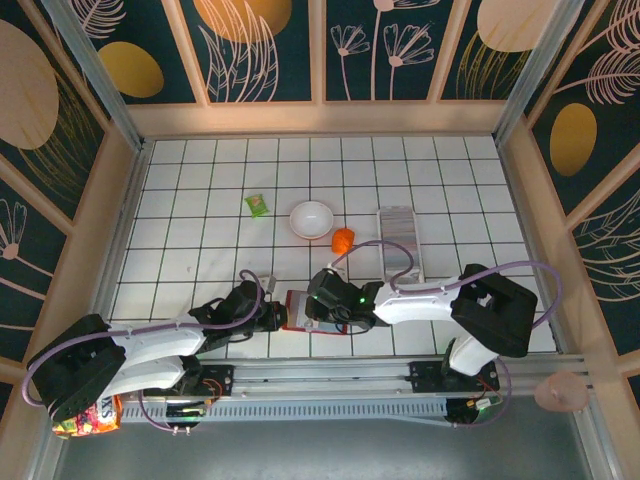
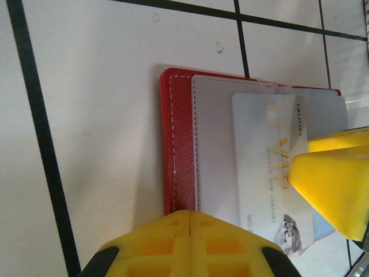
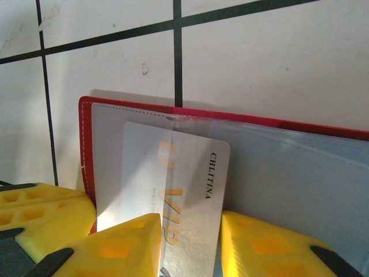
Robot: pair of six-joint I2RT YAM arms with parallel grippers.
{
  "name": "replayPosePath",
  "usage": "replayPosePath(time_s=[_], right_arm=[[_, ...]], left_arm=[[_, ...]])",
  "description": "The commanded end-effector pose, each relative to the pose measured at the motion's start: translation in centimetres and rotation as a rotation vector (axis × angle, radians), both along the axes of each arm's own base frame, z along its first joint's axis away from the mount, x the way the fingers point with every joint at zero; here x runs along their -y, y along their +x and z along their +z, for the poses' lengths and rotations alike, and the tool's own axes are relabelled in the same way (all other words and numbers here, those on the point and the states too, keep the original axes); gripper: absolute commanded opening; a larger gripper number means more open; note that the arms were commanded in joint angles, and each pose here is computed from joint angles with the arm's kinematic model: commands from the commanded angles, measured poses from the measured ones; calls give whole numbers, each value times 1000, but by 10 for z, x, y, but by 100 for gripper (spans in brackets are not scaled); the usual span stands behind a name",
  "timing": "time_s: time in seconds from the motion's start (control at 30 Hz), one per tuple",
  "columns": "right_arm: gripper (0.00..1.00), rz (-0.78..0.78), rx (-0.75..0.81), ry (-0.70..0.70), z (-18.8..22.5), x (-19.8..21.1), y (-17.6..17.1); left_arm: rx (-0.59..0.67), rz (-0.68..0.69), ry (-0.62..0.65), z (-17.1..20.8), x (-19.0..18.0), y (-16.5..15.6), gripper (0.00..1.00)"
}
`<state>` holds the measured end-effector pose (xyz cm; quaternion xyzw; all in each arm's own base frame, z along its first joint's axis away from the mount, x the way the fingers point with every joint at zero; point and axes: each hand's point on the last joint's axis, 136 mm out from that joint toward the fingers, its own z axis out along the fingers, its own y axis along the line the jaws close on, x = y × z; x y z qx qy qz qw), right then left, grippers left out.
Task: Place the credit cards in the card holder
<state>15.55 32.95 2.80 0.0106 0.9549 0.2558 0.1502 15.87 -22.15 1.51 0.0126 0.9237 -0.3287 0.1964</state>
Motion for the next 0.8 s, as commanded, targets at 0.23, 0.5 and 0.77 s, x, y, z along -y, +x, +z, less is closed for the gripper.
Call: replayPosePath(time_s=[0.23,0.5,0.77], right_arm=[[27,58,25,-26,3,-15,-3],[27,78,35,7,9,-27,-3],[30,59,58,-57,10,-11,-2]], left_arm=[[-49,5,51,-17,-11,-11,0],[-49,6,39,-16,-10,-11,0],[-47,9,39,-16,-12,-11,0]])
